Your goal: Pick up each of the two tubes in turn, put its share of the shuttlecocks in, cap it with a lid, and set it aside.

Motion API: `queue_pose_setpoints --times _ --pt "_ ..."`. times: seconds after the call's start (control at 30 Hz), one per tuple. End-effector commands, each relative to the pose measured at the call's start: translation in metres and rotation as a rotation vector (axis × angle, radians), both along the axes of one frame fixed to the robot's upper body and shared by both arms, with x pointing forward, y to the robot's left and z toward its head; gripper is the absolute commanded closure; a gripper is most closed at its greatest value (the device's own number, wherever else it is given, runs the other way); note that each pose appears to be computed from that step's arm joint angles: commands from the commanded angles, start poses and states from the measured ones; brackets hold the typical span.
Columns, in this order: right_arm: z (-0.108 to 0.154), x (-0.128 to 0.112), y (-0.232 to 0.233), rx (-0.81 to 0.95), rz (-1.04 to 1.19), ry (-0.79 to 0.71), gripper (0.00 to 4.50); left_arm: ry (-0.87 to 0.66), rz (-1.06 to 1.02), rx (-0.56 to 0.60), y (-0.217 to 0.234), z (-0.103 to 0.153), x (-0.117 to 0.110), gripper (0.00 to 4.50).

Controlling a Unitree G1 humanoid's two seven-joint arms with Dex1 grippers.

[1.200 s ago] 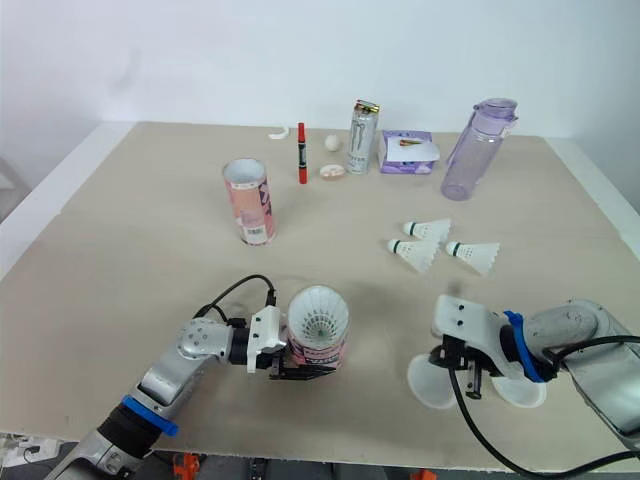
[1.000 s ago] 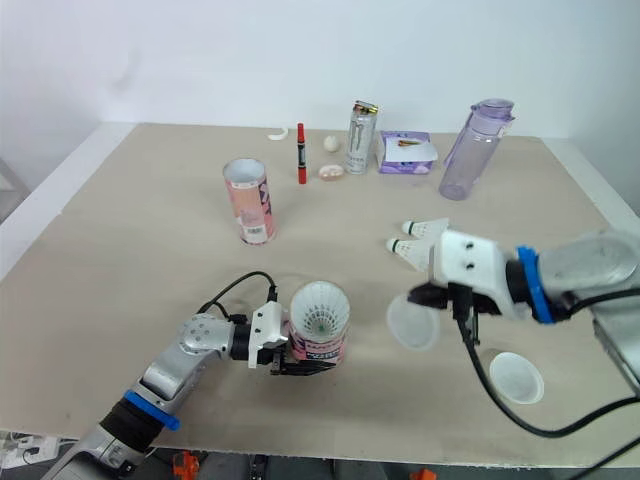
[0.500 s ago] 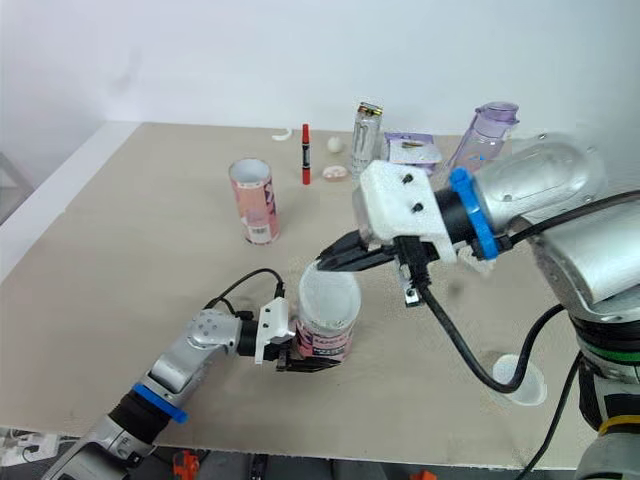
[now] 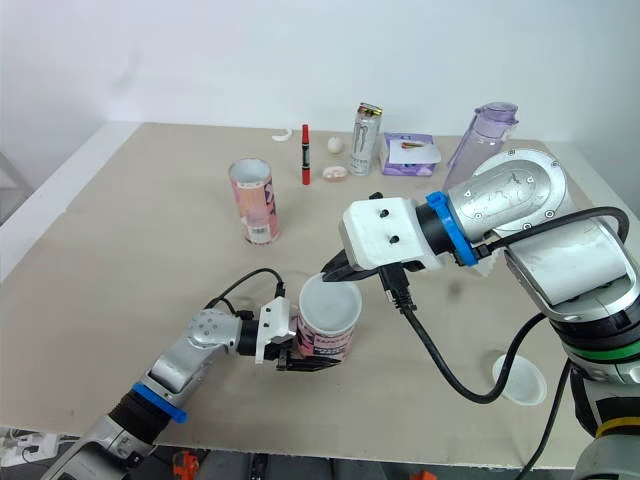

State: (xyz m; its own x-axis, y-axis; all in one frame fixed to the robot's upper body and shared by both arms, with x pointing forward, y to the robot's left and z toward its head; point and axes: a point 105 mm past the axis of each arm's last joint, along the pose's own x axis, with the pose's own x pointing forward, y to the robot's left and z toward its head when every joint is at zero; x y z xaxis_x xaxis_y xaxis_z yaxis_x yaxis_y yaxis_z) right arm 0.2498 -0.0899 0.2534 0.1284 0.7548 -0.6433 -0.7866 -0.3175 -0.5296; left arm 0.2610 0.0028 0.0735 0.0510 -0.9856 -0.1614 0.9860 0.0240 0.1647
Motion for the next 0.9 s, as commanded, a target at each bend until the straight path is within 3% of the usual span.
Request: queue_pose_setpoints --times 0.03,0.7,0.8,0.9 --pt "-0.0021 0.0004 0.0004 -0.038 0.028 -0.037 4.39 0.091 0.108 0.153 0.0194 -0.0401 0.0077 1.70" --pt "-0.0025 0.0075 0.0039 -0.053 0.037 -0.068 4.39 0.107 0.123 0.151 0.0206 -0.0415 0.0075 1.70" --pt "-0.0026 0.0075 0.0033 -0.054 0.033 -0.067 3.66 0.109 0.123 0.152 0.0210 -0.0417 0.0074 1.70" --pt "0.0018 0.0095 0.0038 -0.035 0.029 -0.097 2.49 0.113 0.122 0.153 0.0212 -0.0419 0.0070 1.70"
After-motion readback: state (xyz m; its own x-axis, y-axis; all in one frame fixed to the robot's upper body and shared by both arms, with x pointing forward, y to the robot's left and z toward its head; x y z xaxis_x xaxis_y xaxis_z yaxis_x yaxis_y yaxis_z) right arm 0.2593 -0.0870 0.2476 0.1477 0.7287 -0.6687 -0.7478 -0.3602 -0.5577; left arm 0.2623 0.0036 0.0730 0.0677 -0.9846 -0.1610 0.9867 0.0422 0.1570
